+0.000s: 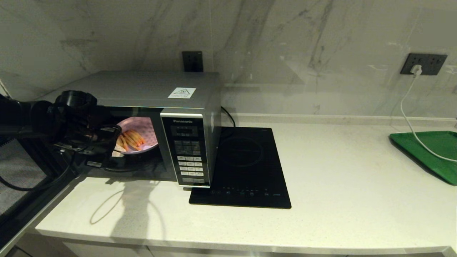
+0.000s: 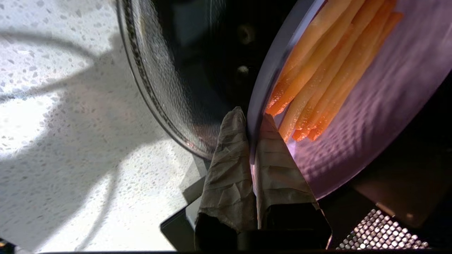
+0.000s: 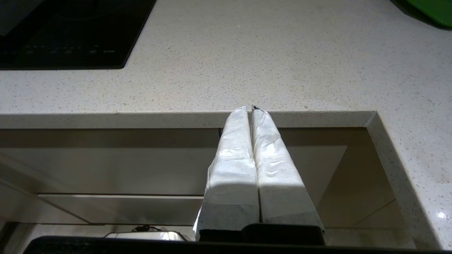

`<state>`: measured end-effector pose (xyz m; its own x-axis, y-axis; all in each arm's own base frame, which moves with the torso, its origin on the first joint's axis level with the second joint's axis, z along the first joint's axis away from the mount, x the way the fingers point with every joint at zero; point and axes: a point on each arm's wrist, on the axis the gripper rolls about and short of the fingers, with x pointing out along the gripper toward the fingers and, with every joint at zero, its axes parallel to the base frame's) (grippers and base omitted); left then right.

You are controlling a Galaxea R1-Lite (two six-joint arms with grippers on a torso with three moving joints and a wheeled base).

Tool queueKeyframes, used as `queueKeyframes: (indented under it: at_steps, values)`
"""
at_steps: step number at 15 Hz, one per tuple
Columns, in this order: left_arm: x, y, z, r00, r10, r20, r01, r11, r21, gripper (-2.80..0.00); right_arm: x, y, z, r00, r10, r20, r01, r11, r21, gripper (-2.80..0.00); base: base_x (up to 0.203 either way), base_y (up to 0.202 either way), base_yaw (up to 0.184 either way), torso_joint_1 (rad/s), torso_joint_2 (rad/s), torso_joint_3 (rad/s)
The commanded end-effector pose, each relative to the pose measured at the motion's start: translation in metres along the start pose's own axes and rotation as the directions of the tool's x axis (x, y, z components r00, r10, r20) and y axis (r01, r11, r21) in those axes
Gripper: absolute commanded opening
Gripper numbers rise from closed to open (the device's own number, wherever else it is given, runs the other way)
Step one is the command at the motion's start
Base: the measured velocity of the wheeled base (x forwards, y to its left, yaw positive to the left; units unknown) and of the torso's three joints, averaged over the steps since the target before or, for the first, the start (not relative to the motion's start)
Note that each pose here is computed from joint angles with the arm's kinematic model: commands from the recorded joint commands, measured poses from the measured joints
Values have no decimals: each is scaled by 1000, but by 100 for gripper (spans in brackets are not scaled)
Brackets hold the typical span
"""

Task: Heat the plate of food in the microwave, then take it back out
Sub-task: Take the plate out of the microwave

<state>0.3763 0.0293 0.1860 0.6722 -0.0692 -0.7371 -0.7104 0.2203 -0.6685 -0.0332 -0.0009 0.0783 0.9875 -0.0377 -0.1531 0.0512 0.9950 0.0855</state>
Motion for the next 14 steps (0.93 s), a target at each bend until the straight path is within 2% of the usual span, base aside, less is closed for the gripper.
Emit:
queueKeyframes:
  at_steps: [1,4,7,9,11,13,14]
  values:
    - [-17,-1,-1,1000,-9,3,9,1000,11,-280,0,0,0,1000,-1,-1,1,1000,1,-280,0,0,0,0,0,0]
    - [-48,13,5,999,32,10,-33,998,51,-280,0,0,0,1000,1,-1,-1,1000,1,-280,0,0,0,0,0,0]
    - [-60,41,23,995,92,48,-96,992,82,-280,0,0,0,1000,-1,-1,1,1000,1,-280,0,0,0,0,0,0]
    - [-64,61,44,988,134,82,-139,988,63,-280,0,0,0,1000,-1,-1,1,1000,1,-280,0,0,0,0,0,0]
    - [-71,79,54,981,168,98,-175,983,61,-280,0,0,0,1000,1,-1,-1,1000,1,-280,0,0,0,0,0,0]
    - [-86,92,45,983,165,85,-172,982,73,-280,0,0,0,1000,1,-1,-1,1000,1,-280,0,0,0,0,0,0]
    - [-98,96,38,989,135,62,-140,986,87,-280,0,0,0,1000,-1,-1,1,1000,1,-280,0,0,0,0,0,0]
